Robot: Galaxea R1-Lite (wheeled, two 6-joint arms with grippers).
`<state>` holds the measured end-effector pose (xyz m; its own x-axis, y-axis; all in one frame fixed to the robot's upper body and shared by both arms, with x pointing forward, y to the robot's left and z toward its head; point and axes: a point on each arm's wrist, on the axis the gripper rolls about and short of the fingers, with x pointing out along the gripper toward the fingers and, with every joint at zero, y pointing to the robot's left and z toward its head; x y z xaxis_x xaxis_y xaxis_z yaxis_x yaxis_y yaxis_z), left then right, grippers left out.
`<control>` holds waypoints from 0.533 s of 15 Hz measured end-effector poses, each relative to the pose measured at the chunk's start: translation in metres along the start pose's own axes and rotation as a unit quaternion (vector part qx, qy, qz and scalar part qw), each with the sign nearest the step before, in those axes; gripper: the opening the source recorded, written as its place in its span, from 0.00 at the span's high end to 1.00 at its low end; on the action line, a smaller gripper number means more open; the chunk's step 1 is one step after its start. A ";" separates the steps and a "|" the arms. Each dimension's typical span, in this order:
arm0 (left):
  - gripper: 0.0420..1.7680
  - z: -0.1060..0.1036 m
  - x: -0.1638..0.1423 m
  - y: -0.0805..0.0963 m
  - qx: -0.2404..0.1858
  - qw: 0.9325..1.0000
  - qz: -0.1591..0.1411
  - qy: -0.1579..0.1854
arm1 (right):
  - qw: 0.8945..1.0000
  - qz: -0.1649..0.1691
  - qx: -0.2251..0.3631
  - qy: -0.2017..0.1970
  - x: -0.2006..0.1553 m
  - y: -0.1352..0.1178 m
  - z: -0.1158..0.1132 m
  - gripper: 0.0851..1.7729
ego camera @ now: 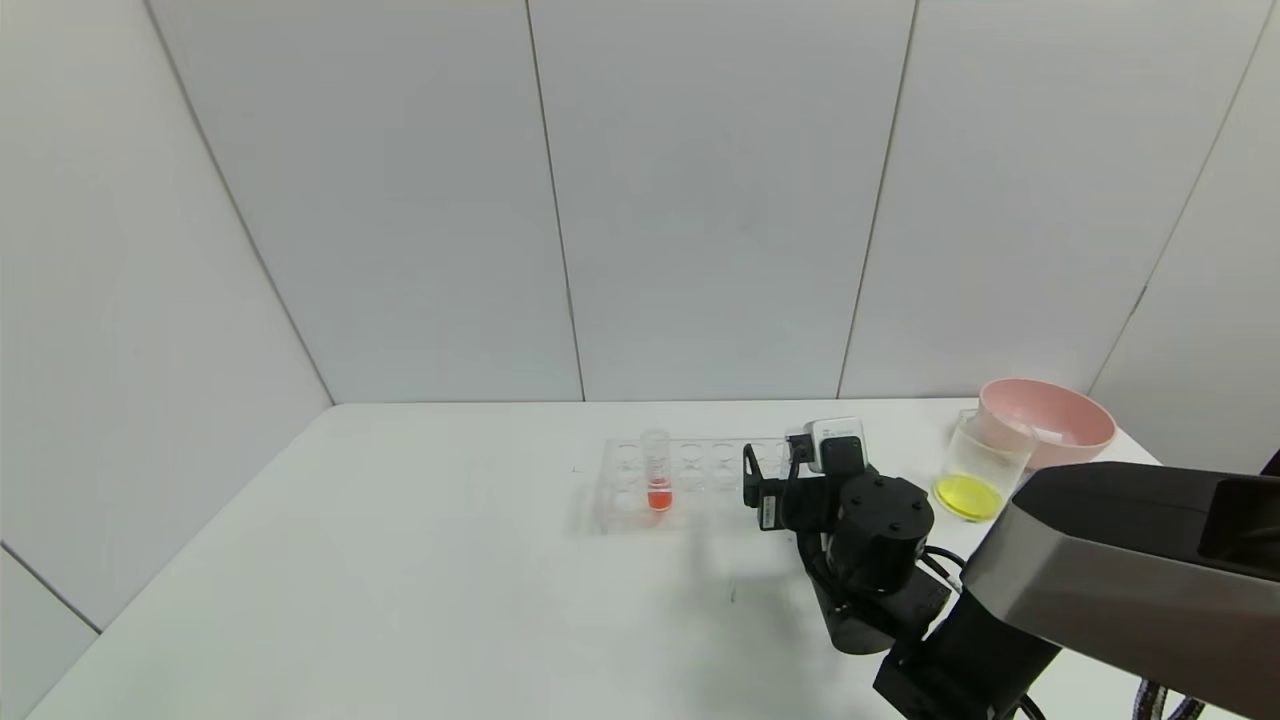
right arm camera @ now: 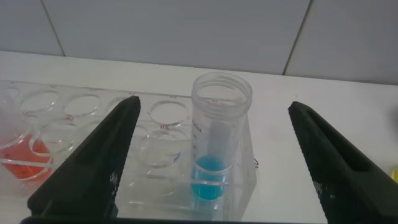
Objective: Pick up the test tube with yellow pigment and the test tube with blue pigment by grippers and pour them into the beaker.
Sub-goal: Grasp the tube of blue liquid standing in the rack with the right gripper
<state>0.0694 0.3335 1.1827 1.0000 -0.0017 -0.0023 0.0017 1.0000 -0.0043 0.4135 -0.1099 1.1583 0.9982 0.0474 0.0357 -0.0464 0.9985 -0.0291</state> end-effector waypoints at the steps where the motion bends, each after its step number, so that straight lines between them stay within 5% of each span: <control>1: 0.00 0.000 0.000 0.000 0.000 1.000 0.000 0.000 | 1.000 -0.002 0.000 -0.001 0.003 0.000 0.000 0.04; 8: 0.00 0.000 0.000 0.000 0.000 1.000 0.000 0.000 | 1.000 -0.002 0.002 -0.005 0.018 -0.002 -0.005 0.04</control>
<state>0.0694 0.3335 1.1827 1.0000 -0.0017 -0.0023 0.0017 1.0000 -0.0038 0.4319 -0.1112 1.1535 0.9979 0.0446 0.0460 -0.0435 0.9987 -0.0249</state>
